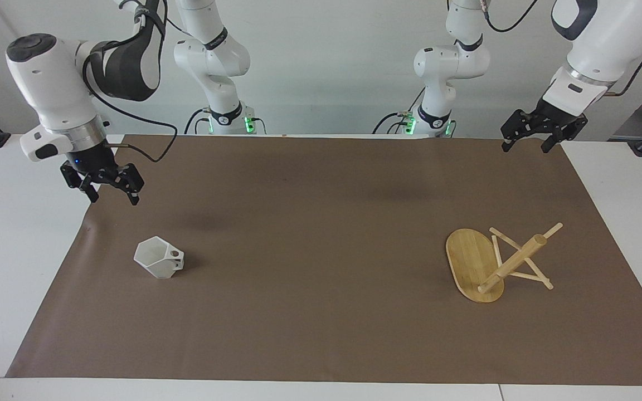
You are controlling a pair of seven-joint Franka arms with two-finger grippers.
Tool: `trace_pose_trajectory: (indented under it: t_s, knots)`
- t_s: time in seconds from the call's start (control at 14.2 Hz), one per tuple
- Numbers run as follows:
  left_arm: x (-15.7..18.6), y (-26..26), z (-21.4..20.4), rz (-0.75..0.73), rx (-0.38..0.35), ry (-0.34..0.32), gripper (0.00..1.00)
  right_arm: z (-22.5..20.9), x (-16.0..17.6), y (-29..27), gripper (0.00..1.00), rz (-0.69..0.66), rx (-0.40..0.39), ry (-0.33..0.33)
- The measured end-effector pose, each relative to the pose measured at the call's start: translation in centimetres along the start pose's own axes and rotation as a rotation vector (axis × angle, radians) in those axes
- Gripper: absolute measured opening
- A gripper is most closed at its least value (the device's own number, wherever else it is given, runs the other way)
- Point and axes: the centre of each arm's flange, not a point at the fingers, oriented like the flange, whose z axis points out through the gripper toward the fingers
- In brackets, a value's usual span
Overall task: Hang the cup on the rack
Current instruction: 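Reach the right gripper to the white cup's handle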
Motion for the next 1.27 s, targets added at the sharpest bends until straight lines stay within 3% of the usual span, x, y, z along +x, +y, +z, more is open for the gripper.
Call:
trace_pose_trajectory:
  t_s: [0.35, 1.27]
  knots:
    - [0.0, 0.0, 0.0, 0.0, 0.0, 0.0, 1.0, 4.7, 1.2, 1.8, 1.0, -0.006, -0.013, 0.025]
    - [0.0, 0.0, 0.0, 0.0, 0.0, 0.0, 1.0, 10.1, 2.2, 1.8, 1.0, -0.009, -0.019, 0.047]
